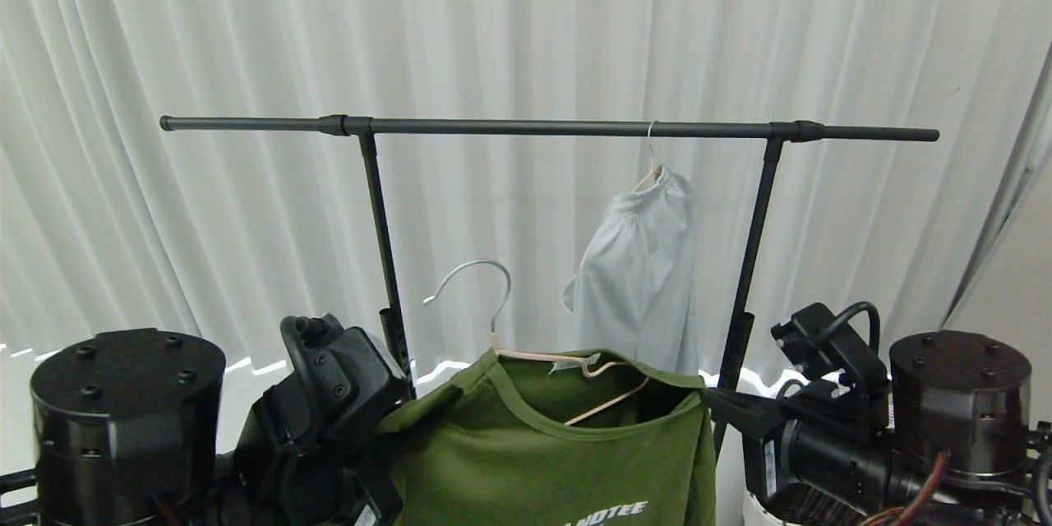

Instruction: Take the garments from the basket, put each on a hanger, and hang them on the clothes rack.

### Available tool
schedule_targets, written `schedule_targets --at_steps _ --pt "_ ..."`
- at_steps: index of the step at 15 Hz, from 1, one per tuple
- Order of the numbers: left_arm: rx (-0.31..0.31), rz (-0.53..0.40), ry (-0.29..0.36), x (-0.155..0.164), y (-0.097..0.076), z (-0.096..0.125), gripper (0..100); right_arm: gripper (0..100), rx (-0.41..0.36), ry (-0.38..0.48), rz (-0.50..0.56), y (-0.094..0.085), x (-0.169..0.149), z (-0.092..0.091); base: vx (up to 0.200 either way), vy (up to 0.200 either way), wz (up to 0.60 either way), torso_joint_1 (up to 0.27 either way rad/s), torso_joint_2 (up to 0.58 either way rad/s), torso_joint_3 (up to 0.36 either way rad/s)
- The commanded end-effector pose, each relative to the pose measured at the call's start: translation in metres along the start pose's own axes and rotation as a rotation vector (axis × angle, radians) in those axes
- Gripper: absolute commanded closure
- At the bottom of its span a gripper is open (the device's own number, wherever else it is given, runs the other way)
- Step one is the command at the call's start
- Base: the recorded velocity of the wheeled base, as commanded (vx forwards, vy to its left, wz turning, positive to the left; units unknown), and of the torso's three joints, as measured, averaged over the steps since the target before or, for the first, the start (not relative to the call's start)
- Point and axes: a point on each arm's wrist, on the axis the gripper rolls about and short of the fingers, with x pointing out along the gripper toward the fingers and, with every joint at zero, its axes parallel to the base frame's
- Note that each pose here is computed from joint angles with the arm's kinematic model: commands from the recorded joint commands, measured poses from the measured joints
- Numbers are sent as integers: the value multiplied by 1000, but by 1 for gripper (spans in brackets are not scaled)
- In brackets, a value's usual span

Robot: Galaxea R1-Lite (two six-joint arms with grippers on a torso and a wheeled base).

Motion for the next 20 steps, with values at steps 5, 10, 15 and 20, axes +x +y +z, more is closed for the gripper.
schedule_targets --at_steps 5,10,15,20 --pt "2 -9 -17 -3 -2 -2 100 0 -77 -27 53 10 -13 4 0 0 0 0 0 0" --pt "16 -208 -111 -18 -8 -8 100 0 -271 52 297 18 -48 35 0 0 0 0 0 0" --pt "57 -322 -166 -22 -22 -2 100 0 -431 166 567 38 -47 54 0 0 0 0 0 0" --pt "93 -377 -225 -27 -32 11 100 0 -462 226 650 58 -19 40 0 0 0 0 0 0"
